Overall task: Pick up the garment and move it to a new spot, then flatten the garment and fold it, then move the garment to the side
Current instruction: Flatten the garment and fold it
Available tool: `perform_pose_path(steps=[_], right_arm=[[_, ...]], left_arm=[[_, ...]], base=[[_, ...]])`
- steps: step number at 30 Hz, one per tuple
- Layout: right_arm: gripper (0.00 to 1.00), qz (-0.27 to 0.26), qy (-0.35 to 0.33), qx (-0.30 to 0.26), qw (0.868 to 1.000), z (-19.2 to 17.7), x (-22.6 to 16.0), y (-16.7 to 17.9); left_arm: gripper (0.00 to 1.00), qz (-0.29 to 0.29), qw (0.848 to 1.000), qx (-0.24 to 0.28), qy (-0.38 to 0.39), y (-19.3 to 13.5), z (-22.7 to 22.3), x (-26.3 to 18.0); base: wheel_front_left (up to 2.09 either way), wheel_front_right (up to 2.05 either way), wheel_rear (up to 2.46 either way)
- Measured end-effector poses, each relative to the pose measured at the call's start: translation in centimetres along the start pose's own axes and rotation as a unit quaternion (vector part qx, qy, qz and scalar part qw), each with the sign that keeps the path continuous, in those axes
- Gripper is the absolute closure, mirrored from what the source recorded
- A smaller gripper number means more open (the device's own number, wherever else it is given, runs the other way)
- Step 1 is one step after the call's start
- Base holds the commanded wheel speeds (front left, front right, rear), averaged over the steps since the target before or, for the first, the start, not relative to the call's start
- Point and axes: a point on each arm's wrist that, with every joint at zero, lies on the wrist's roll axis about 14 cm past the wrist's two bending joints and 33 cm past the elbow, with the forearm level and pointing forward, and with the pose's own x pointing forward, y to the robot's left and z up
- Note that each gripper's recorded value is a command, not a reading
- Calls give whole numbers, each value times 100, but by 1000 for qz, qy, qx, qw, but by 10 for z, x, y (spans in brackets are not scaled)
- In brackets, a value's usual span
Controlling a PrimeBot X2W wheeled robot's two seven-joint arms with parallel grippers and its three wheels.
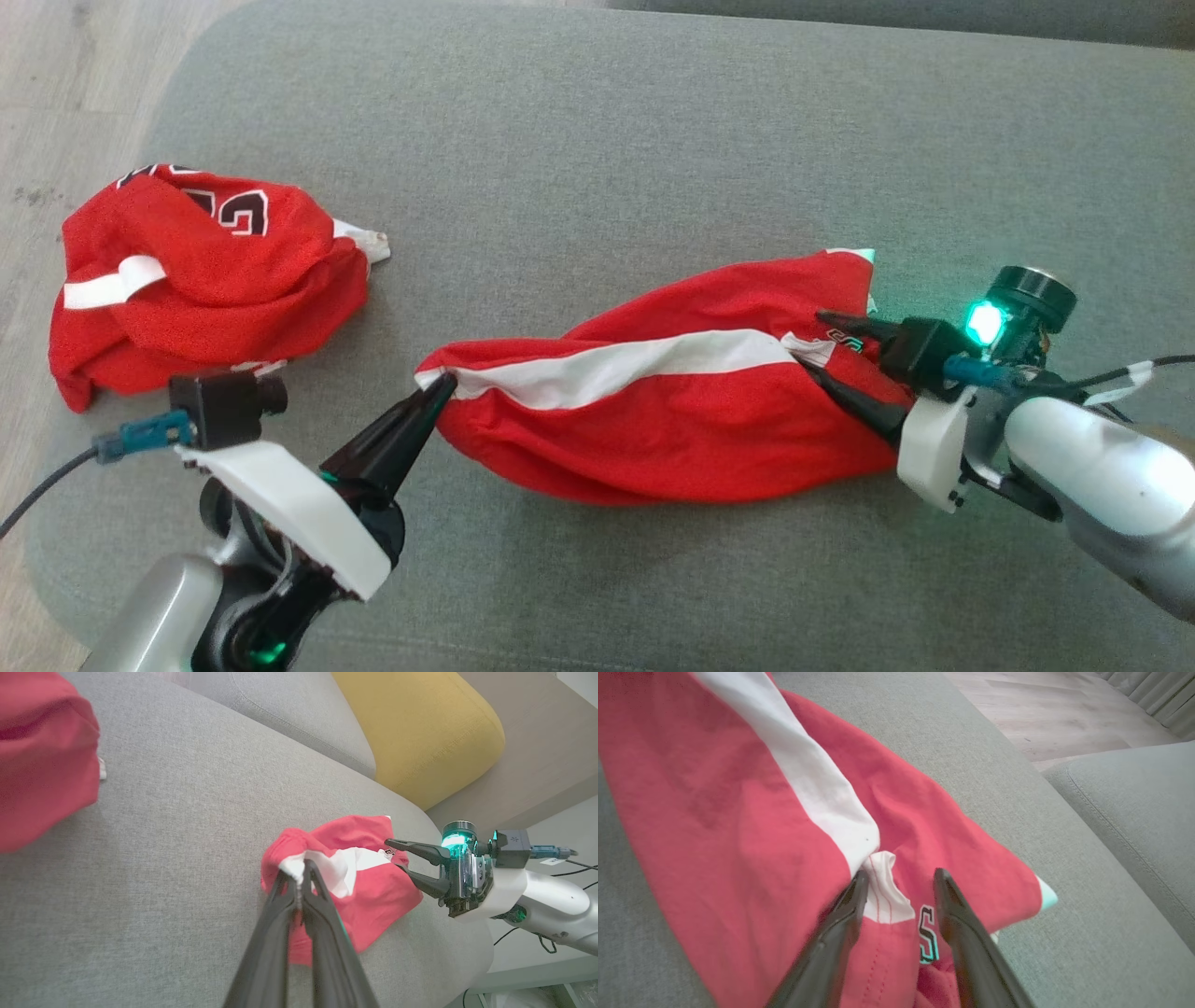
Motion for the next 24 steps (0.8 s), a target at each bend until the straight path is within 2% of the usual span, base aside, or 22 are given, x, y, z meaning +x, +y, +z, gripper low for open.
perform_pose_path(steps=[1, 2, 3, 4, 9, 13, 18, 24], right_arm=[[42, 3, 0, -5, 1000, 1, 1, 1], [51, 7, 1, -14, 1000, 2, 2, 3], [67, 11, -3, -23, 1000, 4, 2, 6], [100, 14, -6, -28, 999, 6, 3, 8], [100, 11, -10, -23, 1000, 7, 0, 7], [100, -13, -27, 11, 999, 8, -7, -5], [100, -85, -67, 58, 992, 21, -24, -47], [100, -174, -126, 66, 974, 53, -59, -109]], left_arm=[[100, 0, 1000, 1, -1, 0, 1, 0], [100, 0, 1000, 2, -3, 1, 2, 1], [100, 0, 1000, 1, -5, 1, 3, 1], [100, 1, 1000, 1, -4, 1, 3, 1], [100, 0, 1000, 2, -14, 1, 5, 2], [100, -13, 999, 17, -49, -7, 20, 3], [100, -43, 992, 64, -103, -26, 52, 7], [100, -76, 980, 120, -136, -45, 88, 19]], base=[[0, 0, 0], [0, 0, 0], [0, 0, 0], [0, 0, 0], [0, 0, 0], [0, 0, 0], [0, 0, 0], [0, 0, 0]])
